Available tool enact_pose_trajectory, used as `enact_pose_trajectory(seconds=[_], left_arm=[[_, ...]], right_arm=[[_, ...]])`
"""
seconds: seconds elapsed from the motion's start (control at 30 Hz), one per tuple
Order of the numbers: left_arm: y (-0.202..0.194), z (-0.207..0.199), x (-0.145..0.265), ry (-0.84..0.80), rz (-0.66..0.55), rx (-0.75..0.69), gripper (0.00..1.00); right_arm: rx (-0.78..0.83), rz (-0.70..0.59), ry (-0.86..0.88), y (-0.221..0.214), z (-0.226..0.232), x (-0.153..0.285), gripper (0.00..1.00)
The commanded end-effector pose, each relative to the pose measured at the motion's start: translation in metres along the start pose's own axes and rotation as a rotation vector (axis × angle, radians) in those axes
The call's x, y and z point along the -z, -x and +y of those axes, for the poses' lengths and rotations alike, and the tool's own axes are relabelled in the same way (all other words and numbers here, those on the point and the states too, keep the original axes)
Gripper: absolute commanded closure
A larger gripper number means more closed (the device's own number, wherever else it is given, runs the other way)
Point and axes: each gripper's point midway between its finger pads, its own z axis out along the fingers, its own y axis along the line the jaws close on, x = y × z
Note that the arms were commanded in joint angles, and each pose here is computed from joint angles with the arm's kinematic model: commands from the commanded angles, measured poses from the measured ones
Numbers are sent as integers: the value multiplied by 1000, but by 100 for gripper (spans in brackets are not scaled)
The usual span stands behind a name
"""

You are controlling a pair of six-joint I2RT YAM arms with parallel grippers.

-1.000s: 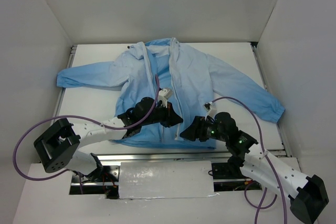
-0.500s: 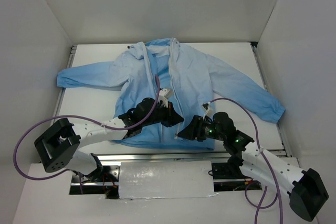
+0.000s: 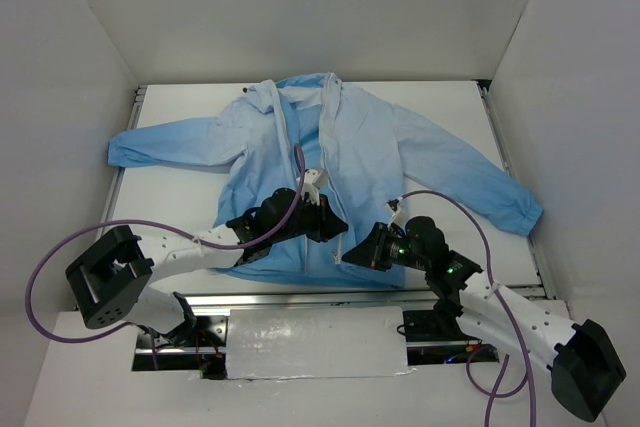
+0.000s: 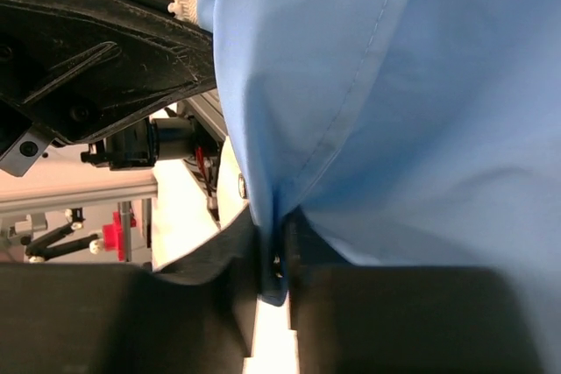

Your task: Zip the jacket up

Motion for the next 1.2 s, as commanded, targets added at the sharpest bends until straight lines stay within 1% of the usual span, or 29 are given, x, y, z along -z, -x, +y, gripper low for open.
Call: enact_pose_trajectory(seconds=[0.0,0.03,0.1,0.13,0.2,0.27,0.3,0.33,0.37,0.4,0.43,0.47,0.5,0.57,0.6,0.63,0.67,0.77,0.8,0.83,0.87,0.97,1.0,1.03,1.17], left_arm=[[37,-21,0,-42,-117,11,100],[38,-21,1,-39,-119,10,100],[39,-22,2,-37,-123,11,100],[39,-20,2,-23,-116,14,100],[40,-18,2,-3,-111,9,100],[42,-17,4,23,-99,13,94],[48,-12,6,62,-122,8,80],[56,-13,8,84,-138,9,70],[52,-4,12,138,-112,7,42],[68,-3,19,183,-158,10,24],[60,11,26,262,-121,15,3],[63,16,33,306,-123,15,3],[77,20,45,368,-165,16,3],[75,32,59,452,-154,28,4],[67,44,73,522,-128,24,4],[62,49,79,543,-113,30,3],[55,50,89,551,-95,40,4],[13,59,96,515,6,78,7],[-1,54,95,481,54,107,10],[-9,54,95,473,78,122,10],[-24,55,94,482,118,125,12],[-55,64,90,531,200,129,17],[-59,65,88,537,215,134,20],[-63,67,85,544,227,140,21],[-73,80,78,601,253,137,22]], right_arm=[[0,20,52,-4,10,-1,85],[1,20,58,-4,11,-1,86],[1,19,94,-5,16,0,97],[3,15,107,-4,18,0,99],[19,5,141,-3,23,1,100],[29,-3,150,-2,23,-1,100],[41,-16,156,1,25,-1,100],[50,-22,153,3,24,-2,100],[63,-24,144,3,21,-4,100],[70,-32,133,5,19,-6,100],[93,-39,131,7,19,-7,100],[101,-44,126,9,18,-8,100],[108,-63,116,12,16,-8,100],[123,-89,94,18,13,-8,100],[129,-108,75,21,10,-9,100],[146,-118,69,24,12,-8,100],[142,-125,47,26,8,-7,100],[140,-172,1,34,3,-3,100],[137,-194,-25,38,0,-1,100],[141,-212,-25,41,1,0,100],[138,-206,-52,40,-3,2,100],[159,-199,-57,41,-1,4,100],[169,-191,-51,39,0,4,100],[173,-188,-40,39,2,4,100],[200,-156,8,31,7,4,100]])
